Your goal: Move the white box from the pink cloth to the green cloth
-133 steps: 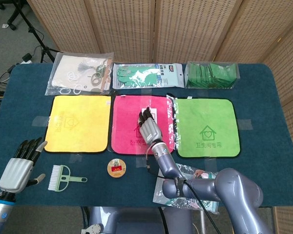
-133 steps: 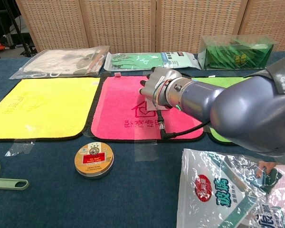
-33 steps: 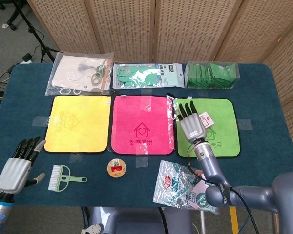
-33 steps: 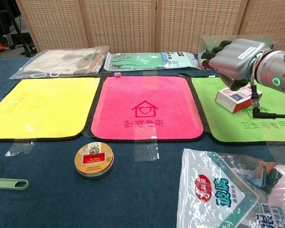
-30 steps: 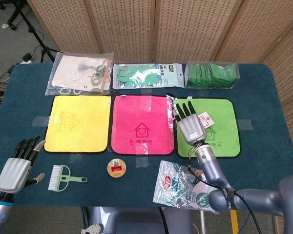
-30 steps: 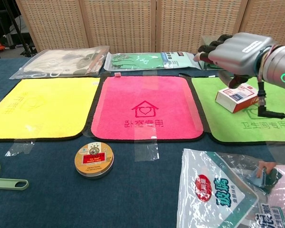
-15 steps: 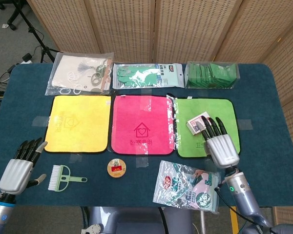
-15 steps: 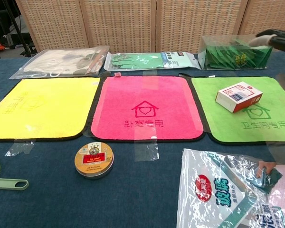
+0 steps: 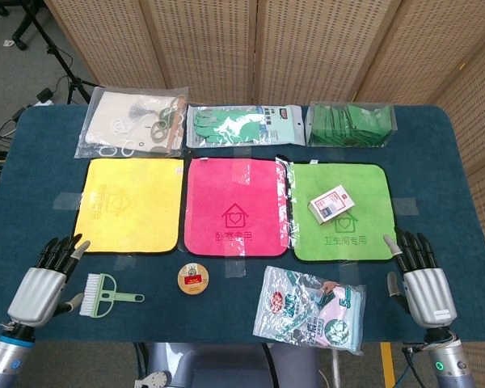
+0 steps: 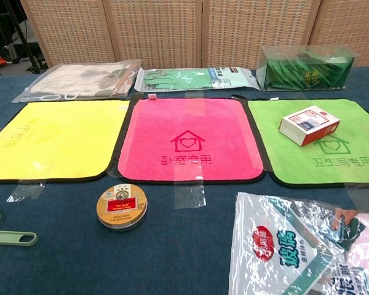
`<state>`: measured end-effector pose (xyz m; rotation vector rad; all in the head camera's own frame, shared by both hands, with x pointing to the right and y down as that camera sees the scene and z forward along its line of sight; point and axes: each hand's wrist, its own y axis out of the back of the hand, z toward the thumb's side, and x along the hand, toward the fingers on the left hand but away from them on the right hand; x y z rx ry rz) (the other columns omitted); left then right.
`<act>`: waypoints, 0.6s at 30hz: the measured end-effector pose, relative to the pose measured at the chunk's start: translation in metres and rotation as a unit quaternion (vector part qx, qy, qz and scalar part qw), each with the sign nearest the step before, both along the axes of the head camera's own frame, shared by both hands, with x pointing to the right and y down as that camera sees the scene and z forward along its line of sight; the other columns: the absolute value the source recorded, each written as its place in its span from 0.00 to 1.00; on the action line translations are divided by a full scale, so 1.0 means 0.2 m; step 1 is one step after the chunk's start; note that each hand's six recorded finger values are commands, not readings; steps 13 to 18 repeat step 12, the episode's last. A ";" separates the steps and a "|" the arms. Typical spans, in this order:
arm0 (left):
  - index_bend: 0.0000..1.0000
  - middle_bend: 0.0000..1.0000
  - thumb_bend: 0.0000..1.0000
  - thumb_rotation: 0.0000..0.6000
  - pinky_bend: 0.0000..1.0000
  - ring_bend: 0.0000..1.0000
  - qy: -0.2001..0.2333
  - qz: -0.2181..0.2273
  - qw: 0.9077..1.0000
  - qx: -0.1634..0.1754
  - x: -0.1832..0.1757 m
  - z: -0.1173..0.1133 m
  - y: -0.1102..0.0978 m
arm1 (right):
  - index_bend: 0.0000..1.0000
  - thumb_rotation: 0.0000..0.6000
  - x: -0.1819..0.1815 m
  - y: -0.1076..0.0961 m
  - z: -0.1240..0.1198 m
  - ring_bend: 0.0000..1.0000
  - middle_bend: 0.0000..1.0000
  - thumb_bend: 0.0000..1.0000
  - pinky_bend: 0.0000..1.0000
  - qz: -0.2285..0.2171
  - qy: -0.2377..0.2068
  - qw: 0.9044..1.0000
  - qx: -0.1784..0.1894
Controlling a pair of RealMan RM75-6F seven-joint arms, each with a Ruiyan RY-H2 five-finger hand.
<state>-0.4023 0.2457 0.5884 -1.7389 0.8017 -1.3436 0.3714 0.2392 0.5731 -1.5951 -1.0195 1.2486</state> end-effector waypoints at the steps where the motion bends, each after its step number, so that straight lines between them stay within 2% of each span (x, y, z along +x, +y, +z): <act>1: 0.00 0.00 0.17 1.00 0.00 0.00 0.000 0.001 1.000 0.000 0.00 0.00 0.00 | 0.08 1.00 0.00 0.00 0.00 0.00 0.00 0.65 0.00 0.001 0.001 1.000 0.000; 18: 0.00 0.00 0.17 1.00 0.00 0.00 0.011 0.016 1.000 0.008 0.04 -0.02 0.02 | 0.08 1.00 -0.02 0.02 0.01 0.00 0.00 0.64 0.00 -0.009 -0.008 1.000 -0.012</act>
